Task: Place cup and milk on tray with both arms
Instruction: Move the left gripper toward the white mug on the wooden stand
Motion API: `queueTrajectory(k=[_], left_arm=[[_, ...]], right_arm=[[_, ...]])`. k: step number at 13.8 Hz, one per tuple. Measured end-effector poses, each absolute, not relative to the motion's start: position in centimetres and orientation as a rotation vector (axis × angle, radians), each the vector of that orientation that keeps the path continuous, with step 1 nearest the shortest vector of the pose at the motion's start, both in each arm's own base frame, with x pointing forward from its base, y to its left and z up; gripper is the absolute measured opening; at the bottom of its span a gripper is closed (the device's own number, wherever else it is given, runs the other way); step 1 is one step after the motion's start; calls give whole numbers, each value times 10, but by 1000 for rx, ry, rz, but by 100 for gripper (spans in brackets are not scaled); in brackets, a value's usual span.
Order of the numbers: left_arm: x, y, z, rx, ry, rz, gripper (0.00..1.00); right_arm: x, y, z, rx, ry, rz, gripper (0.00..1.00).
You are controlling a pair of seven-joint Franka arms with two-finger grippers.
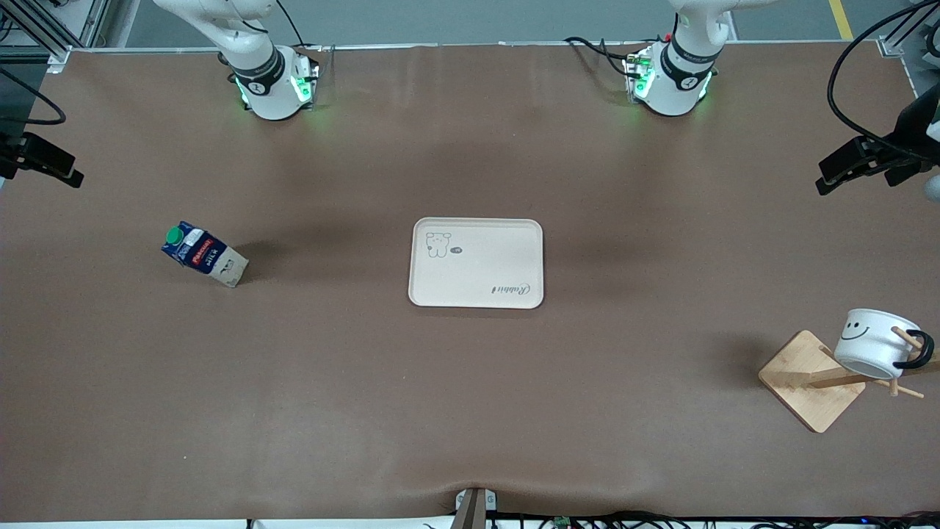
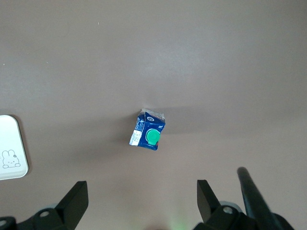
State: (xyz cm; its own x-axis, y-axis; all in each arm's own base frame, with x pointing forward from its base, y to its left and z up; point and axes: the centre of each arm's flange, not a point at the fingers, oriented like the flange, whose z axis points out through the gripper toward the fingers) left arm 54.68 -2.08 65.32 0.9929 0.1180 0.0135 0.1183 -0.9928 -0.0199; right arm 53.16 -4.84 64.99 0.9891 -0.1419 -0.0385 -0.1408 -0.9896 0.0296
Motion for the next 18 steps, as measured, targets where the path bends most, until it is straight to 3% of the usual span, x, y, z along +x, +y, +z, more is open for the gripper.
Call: queueTrajectory(k=[18], left_arm=[[567,-13,629,-3106,-193,36,100]], right_arm=[[537,-50,646,3106,-224,-54,100]])
